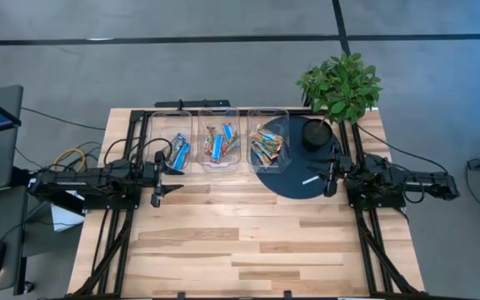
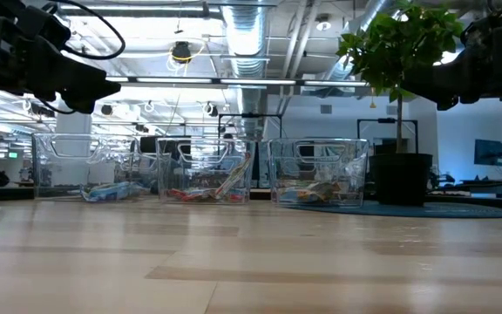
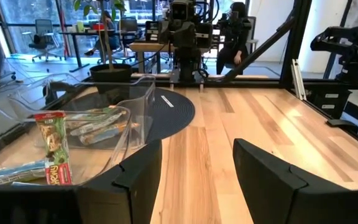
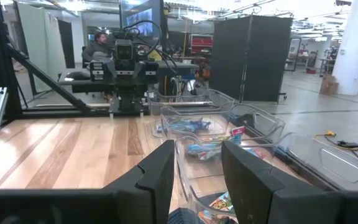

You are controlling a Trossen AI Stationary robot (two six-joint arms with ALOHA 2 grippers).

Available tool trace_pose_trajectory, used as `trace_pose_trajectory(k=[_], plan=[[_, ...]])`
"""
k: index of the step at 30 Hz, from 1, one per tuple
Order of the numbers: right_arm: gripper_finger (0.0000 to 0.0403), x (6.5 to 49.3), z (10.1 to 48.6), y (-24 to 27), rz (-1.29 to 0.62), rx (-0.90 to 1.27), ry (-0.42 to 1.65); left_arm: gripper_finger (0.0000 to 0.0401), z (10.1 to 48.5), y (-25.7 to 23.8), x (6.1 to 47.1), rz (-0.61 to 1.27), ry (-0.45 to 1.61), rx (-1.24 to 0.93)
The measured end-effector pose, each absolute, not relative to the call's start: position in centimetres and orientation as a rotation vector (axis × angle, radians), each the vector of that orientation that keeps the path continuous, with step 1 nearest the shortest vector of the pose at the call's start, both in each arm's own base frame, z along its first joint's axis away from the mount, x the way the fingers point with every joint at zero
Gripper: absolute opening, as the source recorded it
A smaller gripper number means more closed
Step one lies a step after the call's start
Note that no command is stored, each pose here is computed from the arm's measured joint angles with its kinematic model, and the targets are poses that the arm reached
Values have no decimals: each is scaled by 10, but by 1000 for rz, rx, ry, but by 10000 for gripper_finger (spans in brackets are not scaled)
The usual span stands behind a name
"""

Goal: Pick and place Granola Bars by type
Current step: Return to Home Position

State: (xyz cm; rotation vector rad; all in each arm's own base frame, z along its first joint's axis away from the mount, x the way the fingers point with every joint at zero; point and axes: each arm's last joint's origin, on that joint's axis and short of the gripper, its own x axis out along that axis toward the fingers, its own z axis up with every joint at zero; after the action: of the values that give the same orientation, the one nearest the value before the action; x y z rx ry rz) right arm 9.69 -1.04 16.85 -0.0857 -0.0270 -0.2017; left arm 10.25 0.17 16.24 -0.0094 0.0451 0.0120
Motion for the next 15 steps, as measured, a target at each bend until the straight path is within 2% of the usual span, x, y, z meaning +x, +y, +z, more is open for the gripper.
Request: trace_pose_trajectory(k=[15], plan=[[127, 97, 168, -10, -202, -86, -26, 194, 162, 2, 102, 12, 46, -3]])
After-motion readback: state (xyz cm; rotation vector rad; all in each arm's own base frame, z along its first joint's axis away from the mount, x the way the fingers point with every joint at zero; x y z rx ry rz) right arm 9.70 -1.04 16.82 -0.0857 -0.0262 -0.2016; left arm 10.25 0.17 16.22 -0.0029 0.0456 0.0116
